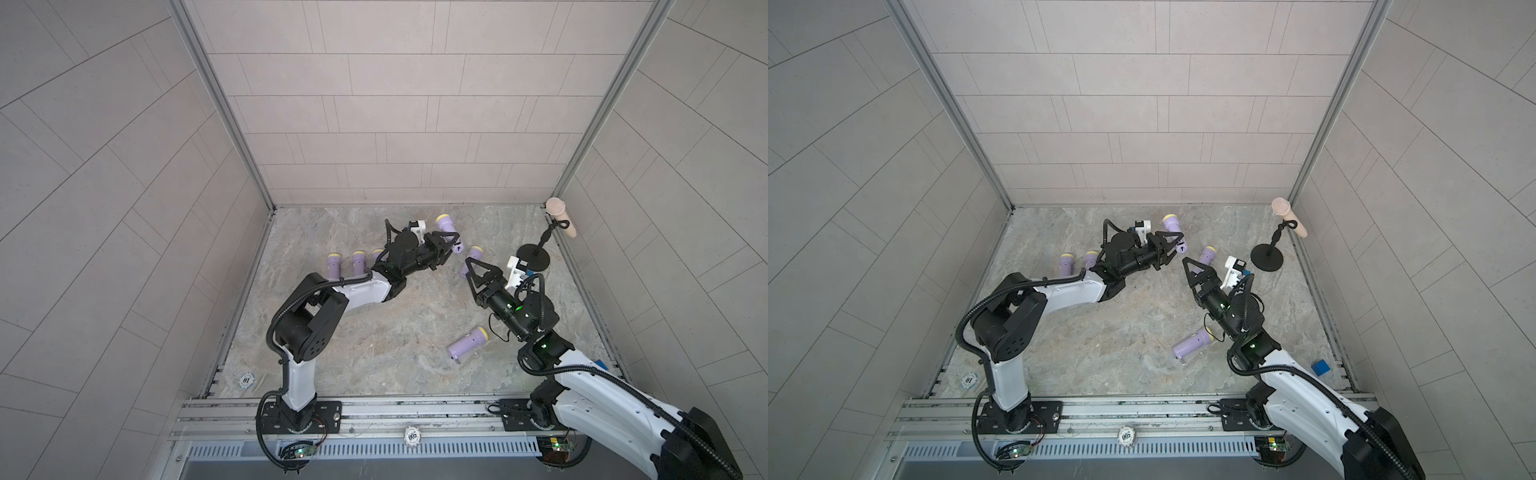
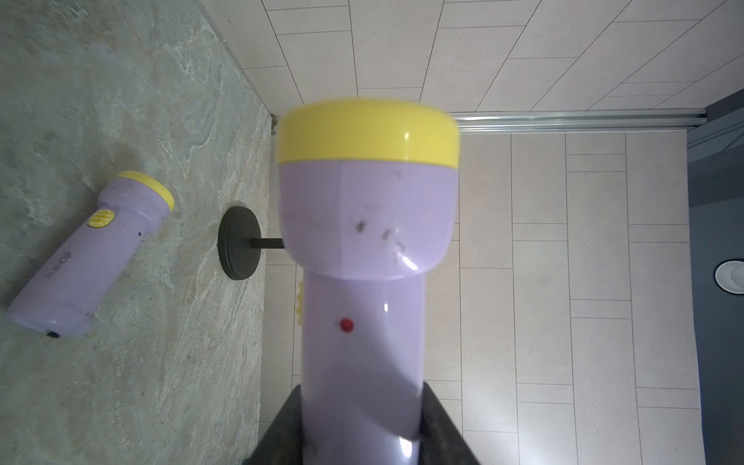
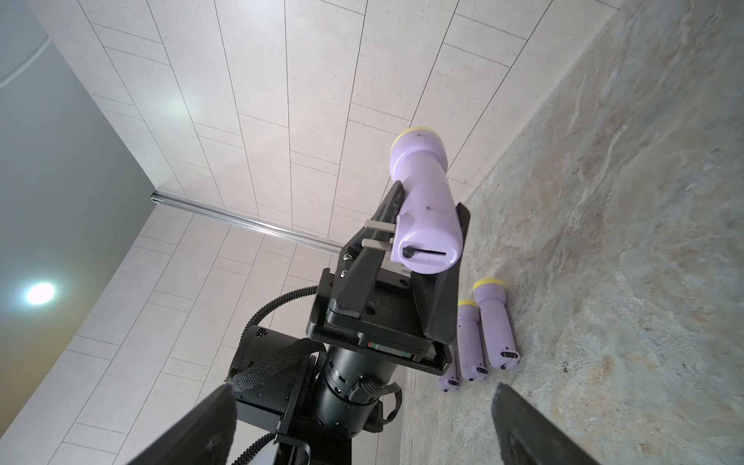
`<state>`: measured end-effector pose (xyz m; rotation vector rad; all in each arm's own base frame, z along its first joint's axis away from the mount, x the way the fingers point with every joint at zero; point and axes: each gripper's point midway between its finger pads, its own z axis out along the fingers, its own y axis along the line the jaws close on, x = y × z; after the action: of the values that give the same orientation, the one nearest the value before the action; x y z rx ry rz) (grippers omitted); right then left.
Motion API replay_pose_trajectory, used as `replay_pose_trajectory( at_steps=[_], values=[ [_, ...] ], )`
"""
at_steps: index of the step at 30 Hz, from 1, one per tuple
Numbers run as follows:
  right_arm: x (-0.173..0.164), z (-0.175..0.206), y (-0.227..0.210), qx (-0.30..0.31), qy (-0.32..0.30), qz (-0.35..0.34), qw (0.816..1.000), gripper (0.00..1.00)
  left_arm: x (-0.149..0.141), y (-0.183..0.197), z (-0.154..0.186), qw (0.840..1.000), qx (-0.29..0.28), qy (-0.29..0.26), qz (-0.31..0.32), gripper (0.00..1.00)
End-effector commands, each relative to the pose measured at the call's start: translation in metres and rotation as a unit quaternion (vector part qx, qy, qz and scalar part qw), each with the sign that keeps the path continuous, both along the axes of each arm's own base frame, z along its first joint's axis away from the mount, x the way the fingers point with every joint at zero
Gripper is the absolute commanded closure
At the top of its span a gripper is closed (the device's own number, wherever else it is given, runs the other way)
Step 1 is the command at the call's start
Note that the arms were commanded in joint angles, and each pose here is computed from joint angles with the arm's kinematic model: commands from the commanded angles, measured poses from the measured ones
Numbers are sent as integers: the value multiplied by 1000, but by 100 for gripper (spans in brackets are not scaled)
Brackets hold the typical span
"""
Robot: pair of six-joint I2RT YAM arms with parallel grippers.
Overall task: Close the plug at the bottom of the flashlight
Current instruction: Close the plug of the flashlight.
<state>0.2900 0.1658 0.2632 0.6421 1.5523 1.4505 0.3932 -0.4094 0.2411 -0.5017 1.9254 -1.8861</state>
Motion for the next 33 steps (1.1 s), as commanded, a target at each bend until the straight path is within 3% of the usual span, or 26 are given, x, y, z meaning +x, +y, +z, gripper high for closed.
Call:
replay_pose_trajectory(
  at_steps=[1, 11, 33],
  values=[
    [4, 14, -2, 23, -20, -8, 1000, 0, -8, -2, 24, 999, -42, -14, -6, 100],
    [18, 12, -4, 15, -28, -23, 999, 2, -15, -6, 25, 997, -77, 7, -10, 100],
    [40, 8, -5, 16, -57, -39, 997, 14, -18, -4, 32, 997, -74, 1, -11, 100]
  ],
)
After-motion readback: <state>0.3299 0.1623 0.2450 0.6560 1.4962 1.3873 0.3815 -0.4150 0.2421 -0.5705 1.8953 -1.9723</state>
